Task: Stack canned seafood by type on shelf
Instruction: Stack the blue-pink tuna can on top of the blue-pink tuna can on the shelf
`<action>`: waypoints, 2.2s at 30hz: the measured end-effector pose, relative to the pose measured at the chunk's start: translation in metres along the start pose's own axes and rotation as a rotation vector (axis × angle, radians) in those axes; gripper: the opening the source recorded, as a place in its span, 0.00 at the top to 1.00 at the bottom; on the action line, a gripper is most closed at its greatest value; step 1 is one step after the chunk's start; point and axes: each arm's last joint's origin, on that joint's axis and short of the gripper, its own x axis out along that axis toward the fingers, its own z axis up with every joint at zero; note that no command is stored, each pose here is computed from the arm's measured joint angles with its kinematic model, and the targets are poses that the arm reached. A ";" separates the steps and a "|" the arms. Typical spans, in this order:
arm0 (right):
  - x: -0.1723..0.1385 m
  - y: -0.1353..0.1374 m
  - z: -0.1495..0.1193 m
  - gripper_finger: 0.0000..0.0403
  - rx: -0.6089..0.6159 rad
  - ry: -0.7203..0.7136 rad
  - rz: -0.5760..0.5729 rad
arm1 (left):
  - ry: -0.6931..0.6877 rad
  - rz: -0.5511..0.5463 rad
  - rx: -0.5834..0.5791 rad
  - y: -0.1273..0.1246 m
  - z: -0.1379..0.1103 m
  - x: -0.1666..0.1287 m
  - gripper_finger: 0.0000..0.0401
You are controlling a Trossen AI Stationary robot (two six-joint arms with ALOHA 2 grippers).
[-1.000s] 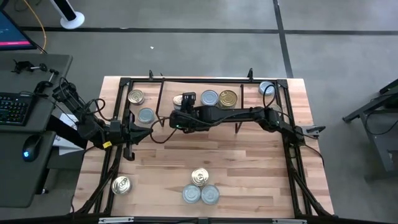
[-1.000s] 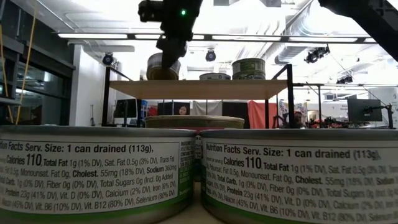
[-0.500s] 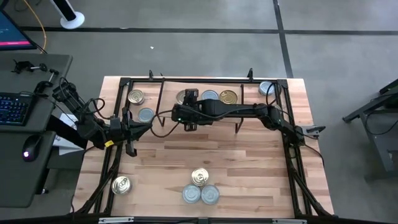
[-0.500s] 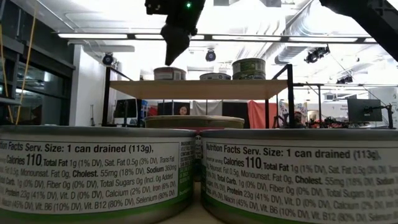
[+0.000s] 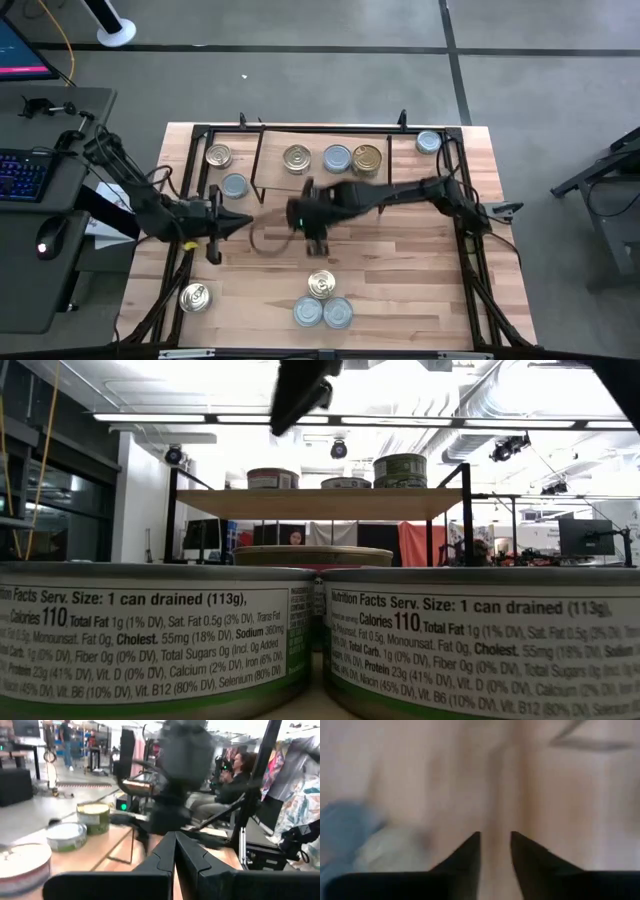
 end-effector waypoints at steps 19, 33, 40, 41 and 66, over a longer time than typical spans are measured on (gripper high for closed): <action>-0.036 0.042 -0.217 0.99 0.642 0.067 -0.066 | 0.150 -0.175 -0.181 0.011 -0.055 0.122 1.00; -0.033 -0.053 -0.324 1.00 1.173 0.126 -0.688 | 0.157 -0.066 -0.182 0.018 -0.056 0.170 1.00; -0.024 -0.079 -0.326 1.00 0.969 0.233 -0.612 | 0.113 -0.001 -0.169 0.019 -0.047 0.172 1.00; -0.026 -0.083 -0.325 1.00 0.936 0.248 -0.607 | 0.112 0.002 -0.157 0.020 -0.047 0.173 1.00; -0.018 -0.156 -0.350 1.00 1.149 0.389 -0.592 | 0.115 0.010 -0.120 0.022 -0.047 0.173 1.00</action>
